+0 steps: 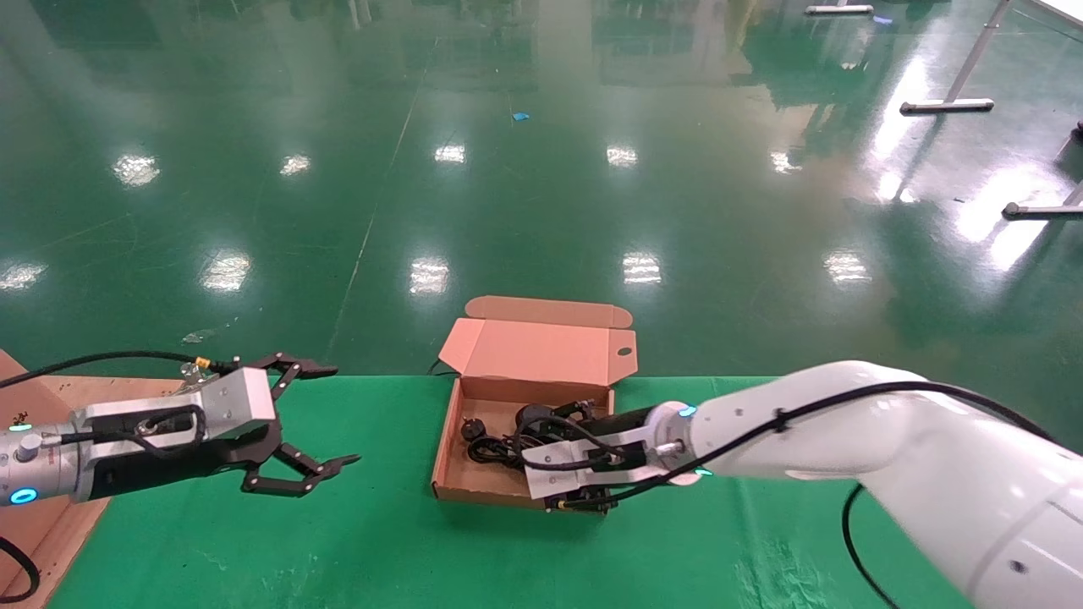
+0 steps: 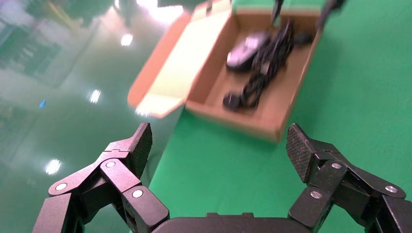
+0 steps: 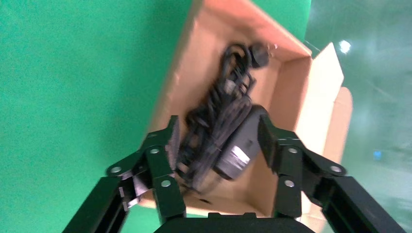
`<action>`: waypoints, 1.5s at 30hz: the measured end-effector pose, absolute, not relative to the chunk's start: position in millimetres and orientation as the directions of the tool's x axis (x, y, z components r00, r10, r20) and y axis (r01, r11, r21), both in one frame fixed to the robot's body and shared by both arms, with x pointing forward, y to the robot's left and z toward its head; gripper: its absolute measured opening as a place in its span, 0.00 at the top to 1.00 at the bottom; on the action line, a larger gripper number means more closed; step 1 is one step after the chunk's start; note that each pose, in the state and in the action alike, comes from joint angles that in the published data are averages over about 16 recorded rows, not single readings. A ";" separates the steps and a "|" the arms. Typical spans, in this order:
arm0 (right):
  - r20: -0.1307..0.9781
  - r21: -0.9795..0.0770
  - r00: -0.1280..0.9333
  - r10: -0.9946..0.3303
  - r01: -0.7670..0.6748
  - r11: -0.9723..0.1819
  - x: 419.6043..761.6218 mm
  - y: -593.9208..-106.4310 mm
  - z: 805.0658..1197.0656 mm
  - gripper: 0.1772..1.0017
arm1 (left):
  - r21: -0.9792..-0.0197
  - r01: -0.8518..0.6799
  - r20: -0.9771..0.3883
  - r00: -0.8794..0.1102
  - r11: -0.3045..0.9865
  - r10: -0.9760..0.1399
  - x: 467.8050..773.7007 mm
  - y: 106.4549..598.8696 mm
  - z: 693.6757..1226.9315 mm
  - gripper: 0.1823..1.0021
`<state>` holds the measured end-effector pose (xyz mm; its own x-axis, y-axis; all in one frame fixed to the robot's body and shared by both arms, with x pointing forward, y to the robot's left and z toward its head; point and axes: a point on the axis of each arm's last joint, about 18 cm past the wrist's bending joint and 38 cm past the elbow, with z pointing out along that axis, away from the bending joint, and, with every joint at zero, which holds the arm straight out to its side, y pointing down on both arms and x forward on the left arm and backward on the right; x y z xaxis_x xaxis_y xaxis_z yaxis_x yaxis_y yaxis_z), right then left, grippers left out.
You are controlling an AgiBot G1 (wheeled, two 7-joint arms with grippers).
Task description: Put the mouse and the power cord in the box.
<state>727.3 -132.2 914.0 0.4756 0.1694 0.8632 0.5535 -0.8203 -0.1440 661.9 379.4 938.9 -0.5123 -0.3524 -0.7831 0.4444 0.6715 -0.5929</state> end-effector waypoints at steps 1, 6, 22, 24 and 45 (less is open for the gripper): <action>0.858 -0.175 0.491 0.148 0.552 -0.815 724.6 -134.1 912.7 0.56 | -0.603 0.449 -0.777 -0.518 0.659 -0.358 660.0 377.2 939.9 0.00; 0.822 -0.334 0.568 0.041 0.538 -0.774 709.6 -145.3 908.4 0.41 | -0.654 0.474 -0.743 -0.550 0.589 -0.382 648.9 365.9 945.4 0.00; 0.643 -0.703 0.741 -0.194 0.470 -0.533 651.2 -191.9 920.8 0.08 | -0.772 0.518 -0.635 -0.665 0.369 -0.394 602.1 336.5 965.8 0.00; 0.621 -0.733 0.755 -0.211 0.463 -0.498 642.7 -198.8 924.4 0.06 | -0.782 0.519 -0.622 -0.679 0.345 -0.389 595.3 333.6 968.3 0.00; 0.480 -0.876 0.846 -0.234 0.446 -0.184 532.6 -275.3 972.7 0.00 | -0.857 0.494 -0.515 -0.816 0.148 -0.260 513.3 308.4 988.7 0.00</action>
<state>532.6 -275.3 972.7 0.8456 -0.2337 0.4799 0.4463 -0.1836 -0.8758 513.3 308.4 988.7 -0.8165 -0.2602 -0.5155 0.4937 0.1484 -0.8569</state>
